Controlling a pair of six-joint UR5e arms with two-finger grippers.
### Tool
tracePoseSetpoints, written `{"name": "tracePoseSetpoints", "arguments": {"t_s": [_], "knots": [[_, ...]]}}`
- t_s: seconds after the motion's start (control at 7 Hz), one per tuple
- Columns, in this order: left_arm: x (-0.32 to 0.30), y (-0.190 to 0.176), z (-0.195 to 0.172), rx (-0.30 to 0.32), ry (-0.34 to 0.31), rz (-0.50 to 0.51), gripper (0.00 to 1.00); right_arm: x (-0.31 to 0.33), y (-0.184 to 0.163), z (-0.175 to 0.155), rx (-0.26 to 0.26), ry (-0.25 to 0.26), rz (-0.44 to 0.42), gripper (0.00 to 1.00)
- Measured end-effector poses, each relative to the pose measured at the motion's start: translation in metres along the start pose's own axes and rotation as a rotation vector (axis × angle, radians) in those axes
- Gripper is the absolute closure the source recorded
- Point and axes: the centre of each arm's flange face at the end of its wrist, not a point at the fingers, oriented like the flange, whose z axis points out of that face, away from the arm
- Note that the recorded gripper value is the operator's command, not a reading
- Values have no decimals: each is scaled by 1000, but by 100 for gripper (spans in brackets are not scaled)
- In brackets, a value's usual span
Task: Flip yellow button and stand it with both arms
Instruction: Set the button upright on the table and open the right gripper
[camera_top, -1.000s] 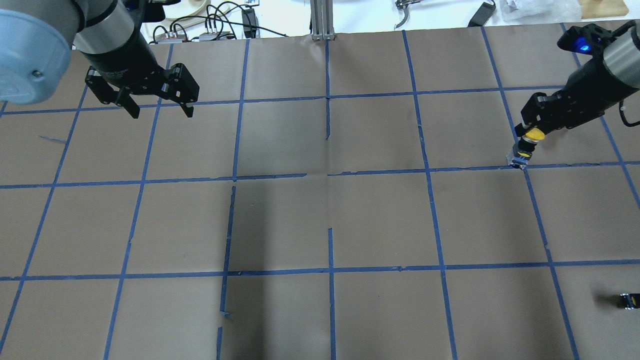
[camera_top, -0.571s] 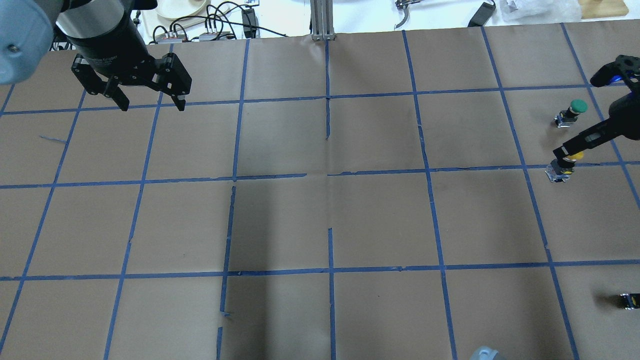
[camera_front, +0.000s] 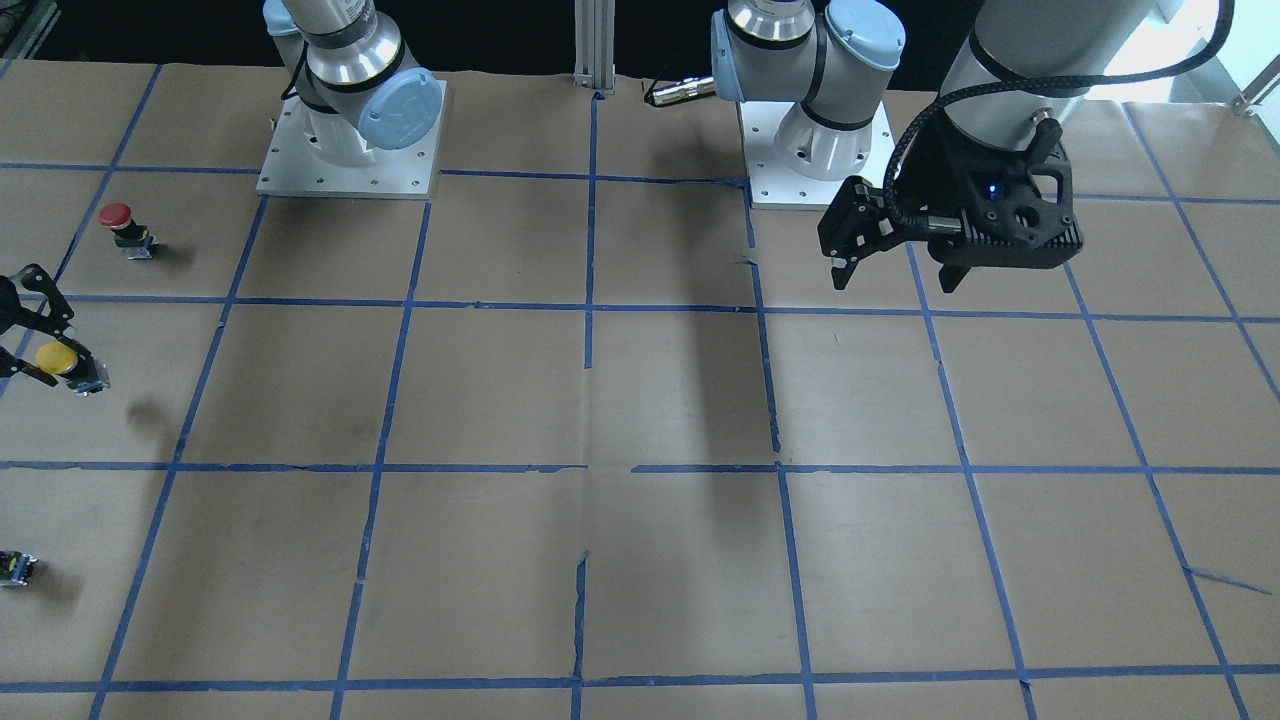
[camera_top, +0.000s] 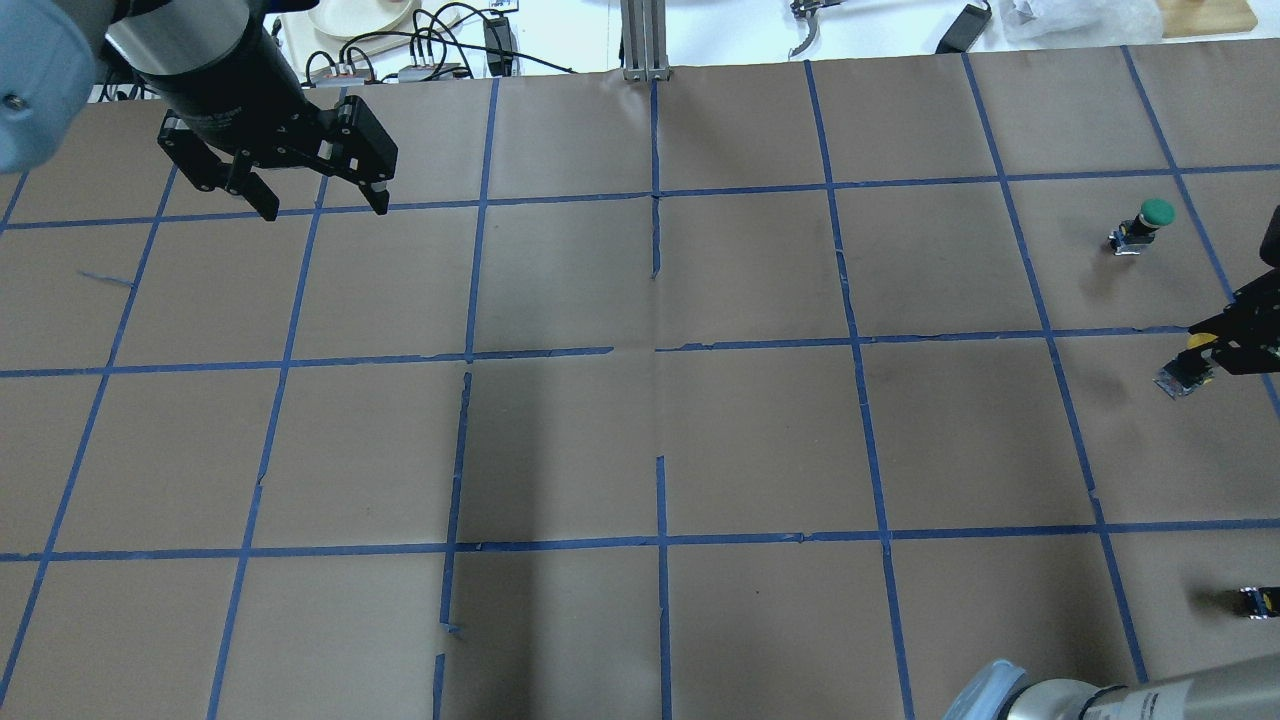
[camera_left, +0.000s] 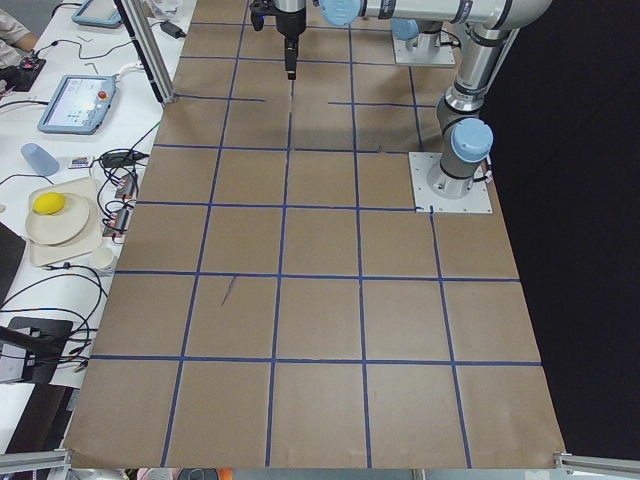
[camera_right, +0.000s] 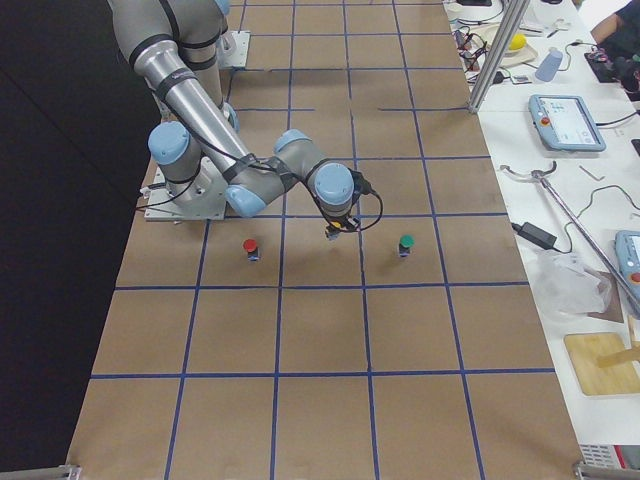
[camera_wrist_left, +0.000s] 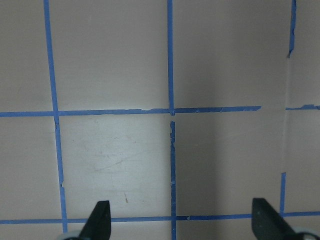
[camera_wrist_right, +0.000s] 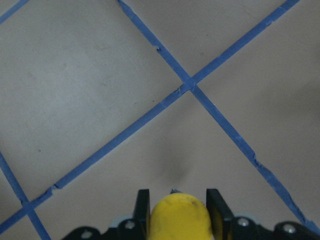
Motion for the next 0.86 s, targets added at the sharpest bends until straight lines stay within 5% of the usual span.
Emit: {"name": "tracePoseSetpoints", "arguments": {"t_s": [0.29, 0.71, 0.86], "knots": [[-3, -3, -1, 9, 2, -11, 0, 6, 15, 6, 5, -3, -196, 68], [-1, -4, 0, 10, 44, -11, 0, 11, 23, 19, 17, -25, -291, 64], [-2, -4, 1, 11, 46, -10, 0, 12, 25, 22, 20, -32, -300, 26]]}}
